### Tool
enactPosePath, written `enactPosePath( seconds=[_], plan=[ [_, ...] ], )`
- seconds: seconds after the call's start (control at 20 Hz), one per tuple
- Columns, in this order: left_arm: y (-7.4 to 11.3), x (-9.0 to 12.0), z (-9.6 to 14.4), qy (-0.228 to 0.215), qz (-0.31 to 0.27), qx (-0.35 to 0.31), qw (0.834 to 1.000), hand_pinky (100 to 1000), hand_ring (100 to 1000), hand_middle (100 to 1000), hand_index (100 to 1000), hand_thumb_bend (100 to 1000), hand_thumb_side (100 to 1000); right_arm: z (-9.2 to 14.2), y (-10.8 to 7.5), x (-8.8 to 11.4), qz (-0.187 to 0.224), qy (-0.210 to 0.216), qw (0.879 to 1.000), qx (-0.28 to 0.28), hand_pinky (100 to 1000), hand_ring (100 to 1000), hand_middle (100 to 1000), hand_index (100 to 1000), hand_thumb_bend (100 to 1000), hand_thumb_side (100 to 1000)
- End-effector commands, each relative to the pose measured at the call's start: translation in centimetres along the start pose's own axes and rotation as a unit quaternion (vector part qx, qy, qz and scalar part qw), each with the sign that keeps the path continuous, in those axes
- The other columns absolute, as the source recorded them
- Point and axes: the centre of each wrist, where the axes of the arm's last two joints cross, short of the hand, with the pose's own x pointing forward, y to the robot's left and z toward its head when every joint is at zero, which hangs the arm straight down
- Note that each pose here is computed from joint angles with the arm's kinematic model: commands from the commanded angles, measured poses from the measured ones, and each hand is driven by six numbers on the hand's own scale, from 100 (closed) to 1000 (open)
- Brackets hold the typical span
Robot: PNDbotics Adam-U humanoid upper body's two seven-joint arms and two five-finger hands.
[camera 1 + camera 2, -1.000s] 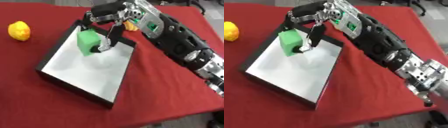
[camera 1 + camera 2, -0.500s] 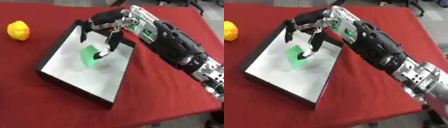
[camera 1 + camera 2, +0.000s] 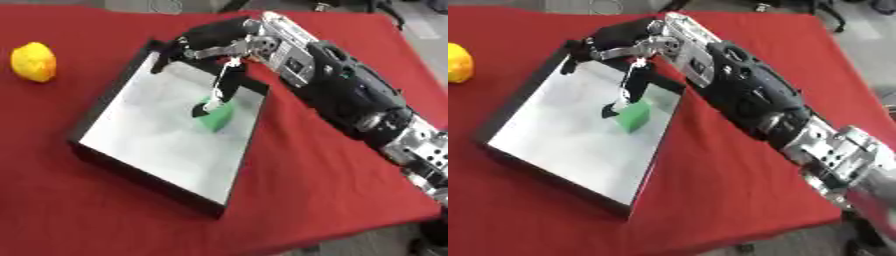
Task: Pick up objects on the table and place them in the box.
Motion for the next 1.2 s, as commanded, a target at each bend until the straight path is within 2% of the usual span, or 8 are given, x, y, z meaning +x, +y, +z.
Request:
enactPosePath(
  seconds=[0.05, 0.2, 0.4, 0.5, 0.65, 0.8, 0.95, 1.2],
  plan=[
    [0.6, 0.8, -0.6, -0.012, -0.015, -0.007, 1.000, 896, 648, 759, 843, 100, 764, 1.7, -1.6, -0.2, 0.015, -0.020, 1.000, 0.011, 956, 917, 829, 926, 443, 342],
    [0.8, 0.8, -0.4, -0.010, -0.018, -0.006, 1.000, 896, 648, 759, 842, 100, 762, 3.7, -2.9, -0.5, -0.009, -0.010, 1.000, -0.018, 951, 917, 813, 911, 447, 332],
    [1.1, 0.8, -0.3, -0.010, -0.024, 0.003, 1.000, 895, 650, 759, 842, 100, 759, 9.3, -4.9, -2.0, -0.039, 0.028, 0.998, -0.048, 946, 933, 825, 901, 450, 324],
    [1.3, 0.8, -0.3, -0.011, -0.026, 0.008, 1.000, 896, 650, 759, 842, 100, 760, 12.2, -4.9, -3.0, -0.059, 0.053, 0.995, -0.055, 953, 939, 829, 904, 427, 284],
    [1.4, 0.9, -0.3, -0.013, -0.028, 0.010, 0.999, 896, 649, 759, 841, 100, 761, 16.6, -4.3, -4.3, -0.086, 0.086, 0.991, -0.060, 954, 945, 836, 906, 420, 271],
    [1.2, 1.0, -0.5, -0.016, -0.029, 0.008, 0.999, 896, 649, 759, 841, 100, 763, 20.6, -3.8, -5.3, -0.097, 0.122, 0.986, -0.065, 953, 950, 843, 913, 447, 301],
    [1.1, 1.1, -0.8, -0.023, -0.027, 0.006, 0.999, 896, 649, 759, 841, 100, 763, 22.7, -2.9, -5.8, -0.096, 0.145, 0.983, -0.067, 956, 950, 842, 914, 440, 272],
    [0.6, 1.5, -1.4, -0.036, -0.020, 0.001, 0.999, 896, 649, 759, 841, 100, 766, 24.1, -2.2, -6.4, -0.101, 0.161, 0.979, -0.076, 957, 949, 840, 914, 417, 242]
  ],
)
